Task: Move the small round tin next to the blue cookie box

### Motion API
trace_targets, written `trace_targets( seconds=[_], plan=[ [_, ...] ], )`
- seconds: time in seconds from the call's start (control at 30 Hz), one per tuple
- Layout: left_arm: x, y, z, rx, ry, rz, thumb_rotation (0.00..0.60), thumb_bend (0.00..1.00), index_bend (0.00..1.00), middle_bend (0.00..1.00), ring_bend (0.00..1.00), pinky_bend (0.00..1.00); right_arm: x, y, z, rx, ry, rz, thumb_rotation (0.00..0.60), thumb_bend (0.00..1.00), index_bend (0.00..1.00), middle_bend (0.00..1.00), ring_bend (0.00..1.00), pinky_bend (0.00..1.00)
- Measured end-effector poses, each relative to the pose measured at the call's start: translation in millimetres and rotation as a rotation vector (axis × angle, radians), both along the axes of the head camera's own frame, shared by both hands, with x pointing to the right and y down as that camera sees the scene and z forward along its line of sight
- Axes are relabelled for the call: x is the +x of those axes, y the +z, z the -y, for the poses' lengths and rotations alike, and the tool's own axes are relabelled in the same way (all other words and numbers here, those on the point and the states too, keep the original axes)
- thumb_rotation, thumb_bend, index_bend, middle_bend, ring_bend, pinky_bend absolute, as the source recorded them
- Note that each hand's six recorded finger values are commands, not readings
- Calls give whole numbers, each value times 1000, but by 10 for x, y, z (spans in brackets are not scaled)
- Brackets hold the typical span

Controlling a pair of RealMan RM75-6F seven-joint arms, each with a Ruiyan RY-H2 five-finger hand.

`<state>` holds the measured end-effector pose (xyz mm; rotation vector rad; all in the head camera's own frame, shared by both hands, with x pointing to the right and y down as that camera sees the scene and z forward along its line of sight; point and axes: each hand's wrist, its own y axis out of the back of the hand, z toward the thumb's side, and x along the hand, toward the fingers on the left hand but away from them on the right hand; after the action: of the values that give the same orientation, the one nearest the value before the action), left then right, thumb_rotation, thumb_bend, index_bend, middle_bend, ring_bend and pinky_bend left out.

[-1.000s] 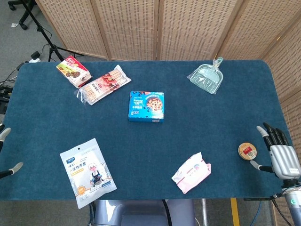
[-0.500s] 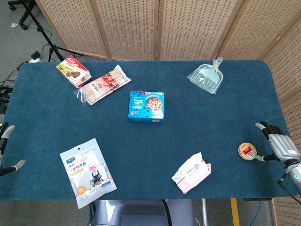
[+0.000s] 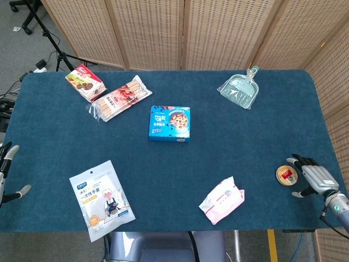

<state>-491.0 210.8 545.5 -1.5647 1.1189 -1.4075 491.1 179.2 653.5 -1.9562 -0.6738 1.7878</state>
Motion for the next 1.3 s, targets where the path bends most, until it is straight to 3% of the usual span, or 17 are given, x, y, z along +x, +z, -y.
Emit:
trace_targets(
  seconds=[0.2, 0.4, 0.5, 0.63, 0.77, 1.0, 1.3],
  plan=[
    [-8, 1, -3, -1, -4, -1, 600, 0, 0, 0, 0, 0, -20, 142, 27, 34, -30, -5, 600, 0, 223, 109, 25, 129],
    [-12, 17, 3, -6, -6, 1, 600, 0, 0, 0, 0, 0, -34, 288, 44, 43, -51, -21, 600, 0, 379, 327, 235, 323],
    [-14, 24, 11, -8, -7, 1, 600, 0, 0, 0, 0, 0, -42, 326, 56, 48, -56, -21, 600, 77, 472, 448, 346, 433],
    [-20, 26, 13, -9, -9, 1, 600, 0, 0, 0, 0, 0, -76, 339, 97, 86, -63, -2, 600, 196, 517, 511, 404, 478],
    [-16, 33, 13, -13, -9, 0, 600, 0, 0, 0, 0, 0, -143, 315, 137, 125, -62, 43, 600, 208, 523, 517, 404, 479],
    [-9, 69, 27, -28, -8, 5, 600, 0, 0, 0, 0, 0, -597, 114, 634, 235, -94, 165, 600, 208, 523, 517, 405, 479],
    [-24, 49, 52, -22, -21, 5, 600, 0, 0, 0, 0, 0, -1281, 166, 1440, 248, -87, 158, 600, 237, 523, 517, 404, 479]
  ],
)
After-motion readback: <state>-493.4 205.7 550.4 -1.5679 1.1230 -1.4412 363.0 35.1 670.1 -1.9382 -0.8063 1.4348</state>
